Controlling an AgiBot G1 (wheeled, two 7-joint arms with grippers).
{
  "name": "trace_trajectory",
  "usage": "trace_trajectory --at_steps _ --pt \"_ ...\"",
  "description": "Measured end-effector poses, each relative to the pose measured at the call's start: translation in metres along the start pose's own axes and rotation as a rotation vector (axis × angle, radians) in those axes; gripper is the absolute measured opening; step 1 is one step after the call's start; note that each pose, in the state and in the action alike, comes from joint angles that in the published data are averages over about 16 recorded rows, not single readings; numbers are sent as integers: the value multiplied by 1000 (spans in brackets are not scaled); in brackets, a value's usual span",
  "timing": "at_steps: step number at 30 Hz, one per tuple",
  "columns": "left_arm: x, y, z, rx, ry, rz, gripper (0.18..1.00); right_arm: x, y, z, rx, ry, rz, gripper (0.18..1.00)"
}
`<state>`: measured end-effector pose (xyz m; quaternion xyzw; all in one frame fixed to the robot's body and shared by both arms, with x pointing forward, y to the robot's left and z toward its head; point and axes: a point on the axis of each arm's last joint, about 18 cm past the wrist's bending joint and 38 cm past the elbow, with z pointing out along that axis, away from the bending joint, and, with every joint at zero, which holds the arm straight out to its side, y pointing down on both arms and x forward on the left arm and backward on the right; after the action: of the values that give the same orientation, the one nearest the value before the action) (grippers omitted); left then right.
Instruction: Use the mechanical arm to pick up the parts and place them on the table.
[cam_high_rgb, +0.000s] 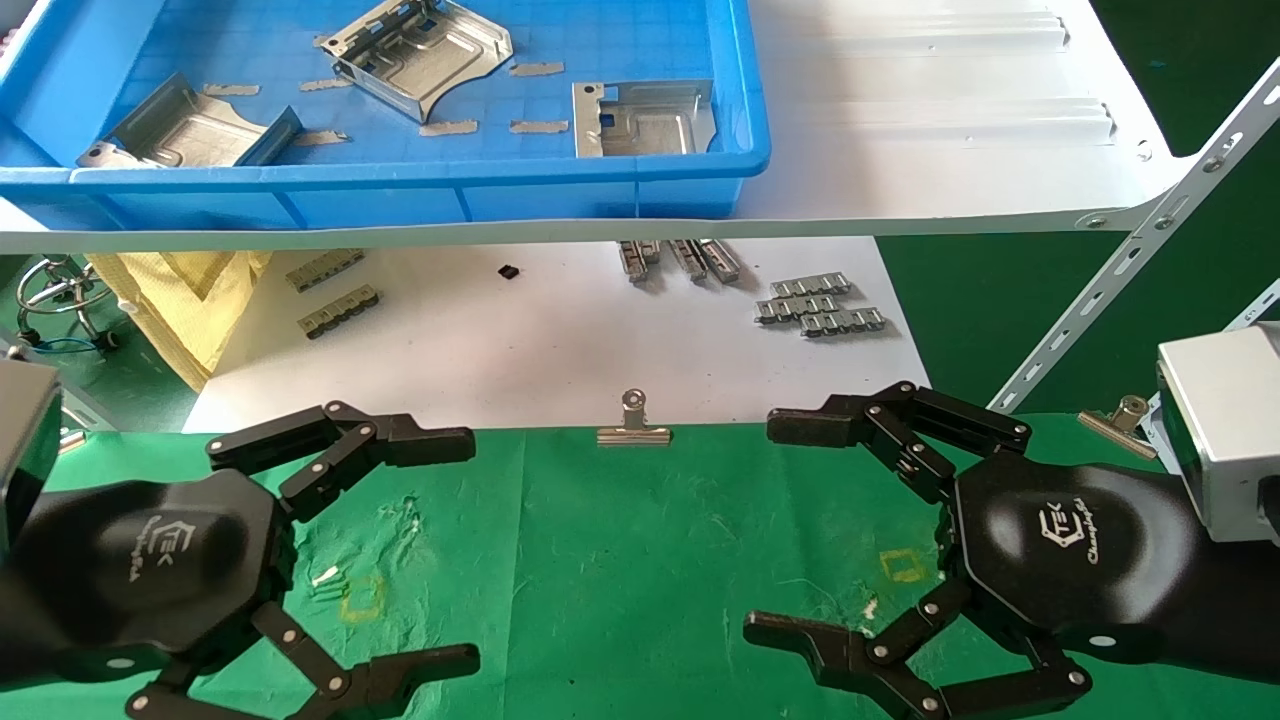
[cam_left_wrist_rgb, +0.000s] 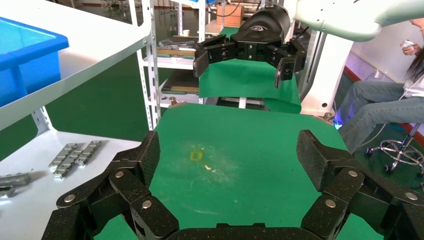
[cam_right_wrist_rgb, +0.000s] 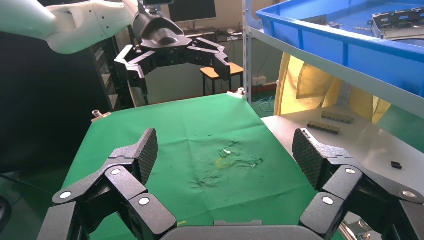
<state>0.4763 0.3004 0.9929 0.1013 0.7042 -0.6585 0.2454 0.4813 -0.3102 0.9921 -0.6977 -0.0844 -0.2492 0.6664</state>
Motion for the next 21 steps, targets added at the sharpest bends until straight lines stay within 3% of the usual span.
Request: trace_trajectory --at_steps 21 --pt "0 0 0 0 0 0 1001 0 0 0 0 0 0 1001"
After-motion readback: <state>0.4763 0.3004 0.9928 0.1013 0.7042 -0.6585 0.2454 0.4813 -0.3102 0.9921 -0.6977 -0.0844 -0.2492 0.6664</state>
